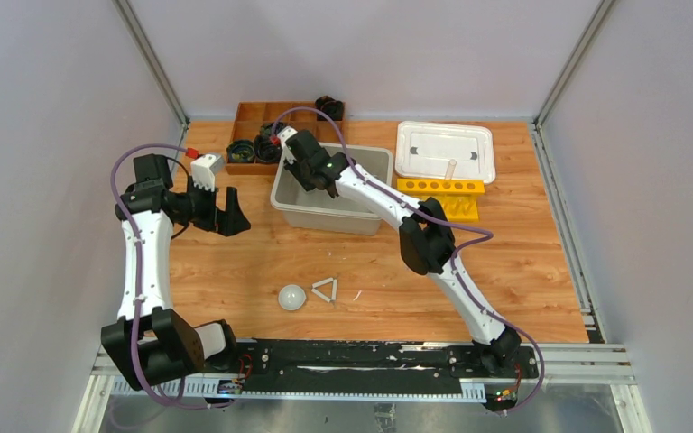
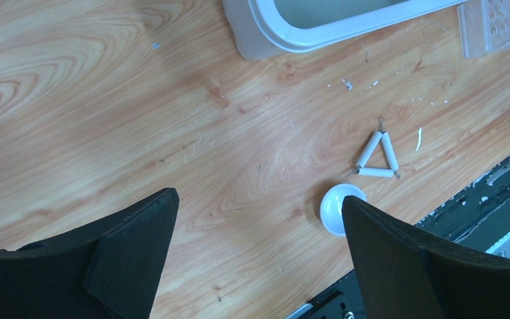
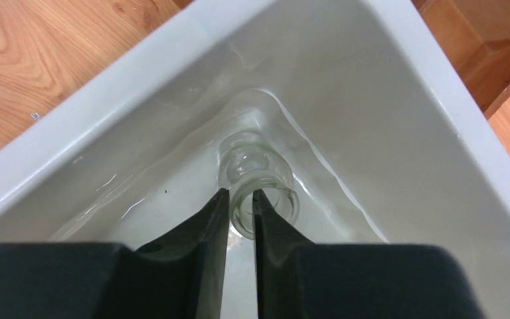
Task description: Organize the chemistry lab equipment
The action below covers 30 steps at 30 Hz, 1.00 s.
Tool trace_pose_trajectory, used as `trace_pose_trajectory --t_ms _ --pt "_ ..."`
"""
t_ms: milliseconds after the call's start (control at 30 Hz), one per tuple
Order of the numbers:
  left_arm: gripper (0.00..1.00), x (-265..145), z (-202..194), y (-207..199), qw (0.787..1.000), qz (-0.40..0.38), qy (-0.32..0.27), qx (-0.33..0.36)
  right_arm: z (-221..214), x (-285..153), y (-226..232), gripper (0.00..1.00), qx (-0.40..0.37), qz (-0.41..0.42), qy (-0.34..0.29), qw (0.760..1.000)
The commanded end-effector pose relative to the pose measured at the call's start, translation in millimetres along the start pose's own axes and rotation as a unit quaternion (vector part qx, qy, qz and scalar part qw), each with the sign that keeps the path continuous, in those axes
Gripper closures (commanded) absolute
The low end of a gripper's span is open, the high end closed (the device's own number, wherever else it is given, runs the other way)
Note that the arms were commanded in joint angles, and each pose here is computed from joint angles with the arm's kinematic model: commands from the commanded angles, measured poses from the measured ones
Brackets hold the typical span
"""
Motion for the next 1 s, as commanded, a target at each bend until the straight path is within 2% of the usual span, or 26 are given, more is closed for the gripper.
trace_pose_trajectory --t_ms 0,67,267,367,500,633,767,967 --pt "0.0 -3 5 -3 1.0 -0.008 -0.018 0.014 15 1 -2 0.69 0.012 0.012 -0.036 0.999" --pt "0.0 -3 5 -5 1.0 -0.01 -0.02 0.015 21 -3 -3 0.6 0.016 0.007 -0.045 0.999" --pt "0.0 -6 3 -10 1.0 -0.01 -0.026 0.015 57 -37 -9 0.52 0.029 0.006 -0.103 0.994" --pt "0.0 -7 3 -11 1.0 -0.006 -0.027 0.015 78 -63 -11 0.41 0.045 0.012 -0.132 0.99" --pt "0.0 -11 5 -13 0.999 0.0 -0.031 0.016 86 -88 -10 0.35 0.052 0.026 -0.136 0.989" --pt "0.0 -13 5 -15 0.999 0.006 -0.033 0.017 73 -102 -8 0.38 0.074 0.042 -0.113 0.99" --pt "0.0 -15 5 -14 0.999 0.015 -0.031 0.017 49 -101 3 0.54 0.093 0.069 -0.064 0.991" --pt "0.0 -17 6 -16 0.999 0.018 -0.034 0.016 19 -84 12 0.65 0.097 0.065 0.012 0.993"
Point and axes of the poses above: each gripper's point midway between its finger pads, its own x axis out along the fingers, its own y axis along the line the jaws close on, z = x × y, the point moved 9 cm from there along -x, back along the fingers, and after that the axes turned 6 degrees about x, right-handed, at the moved point
